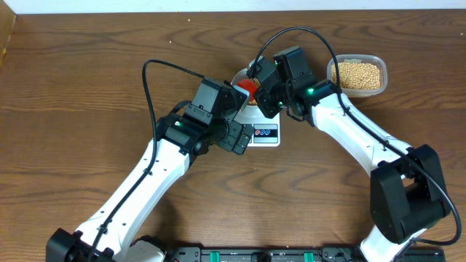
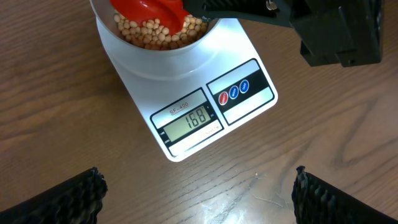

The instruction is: Scoop item into bowl and weigh 50g on scale

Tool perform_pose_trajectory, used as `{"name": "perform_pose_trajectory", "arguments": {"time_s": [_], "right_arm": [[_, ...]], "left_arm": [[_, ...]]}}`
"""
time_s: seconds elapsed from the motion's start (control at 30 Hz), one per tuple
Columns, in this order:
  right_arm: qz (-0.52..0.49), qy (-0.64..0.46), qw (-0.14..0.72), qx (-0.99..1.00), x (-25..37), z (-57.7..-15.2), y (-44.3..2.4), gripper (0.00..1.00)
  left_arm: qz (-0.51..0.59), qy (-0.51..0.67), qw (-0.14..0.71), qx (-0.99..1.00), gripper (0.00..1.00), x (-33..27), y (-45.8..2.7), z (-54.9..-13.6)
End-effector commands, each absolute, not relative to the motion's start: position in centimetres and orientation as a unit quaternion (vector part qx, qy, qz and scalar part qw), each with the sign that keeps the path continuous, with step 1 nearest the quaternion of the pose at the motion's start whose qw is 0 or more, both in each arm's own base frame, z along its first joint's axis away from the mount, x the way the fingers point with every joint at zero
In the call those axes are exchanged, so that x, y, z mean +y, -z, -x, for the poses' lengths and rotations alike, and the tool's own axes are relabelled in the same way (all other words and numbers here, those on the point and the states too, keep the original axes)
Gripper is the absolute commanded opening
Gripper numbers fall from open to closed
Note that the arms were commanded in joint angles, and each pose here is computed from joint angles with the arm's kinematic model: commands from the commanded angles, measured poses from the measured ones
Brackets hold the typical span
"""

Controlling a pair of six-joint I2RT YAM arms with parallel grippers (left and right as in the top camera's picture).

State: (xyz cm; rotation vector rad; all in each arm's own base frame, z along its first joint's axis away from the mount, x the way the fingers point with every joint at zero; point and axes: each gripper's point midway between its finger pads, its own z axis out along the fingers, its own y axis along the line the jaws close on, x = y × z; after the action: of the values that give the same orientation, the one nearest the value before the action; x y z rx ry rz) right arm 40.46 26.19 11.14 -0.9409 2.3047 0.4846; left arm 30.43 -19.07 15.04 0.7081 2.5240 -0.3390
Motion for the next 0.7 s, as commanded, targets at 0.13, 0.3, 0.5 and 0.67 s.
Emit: {"name": "perform_pose_trajectory", "arguments": {"time_s": [0.13, 0.3, 0.5, 0.67], "right_arm": [[0.343, -0.252, 0.293, 0.856, 26.6, -40.4, -11.8, 0.01], [0.322, -0.289, 0.29, 0.853, 25.8, -40.8, -12.5, 0.01], [0.305, -0.303, 0.29, 0.855, 24.7, -41.4, -12.8, 0.01], [0.303, -0.328, 0.29, 0.846, 24.6, -41.3, -13.4, 0.01]], "left_arm": [[-0.261, 0.128, 0.251, 0.923, 0.98, -19.0, -15.4, -30.4], [-0.261, 0.128, 0.251, 0.923, 0.98, -19.0, -15.4, -30.4], [-0.261, 0.128, 0.251, 0.923, 0.98, -19.0, -15.4, -30.4], [-0.261, 0.128, 0.251, 0.923, 0.98, -19.0, -15.4, -30.4]]}}
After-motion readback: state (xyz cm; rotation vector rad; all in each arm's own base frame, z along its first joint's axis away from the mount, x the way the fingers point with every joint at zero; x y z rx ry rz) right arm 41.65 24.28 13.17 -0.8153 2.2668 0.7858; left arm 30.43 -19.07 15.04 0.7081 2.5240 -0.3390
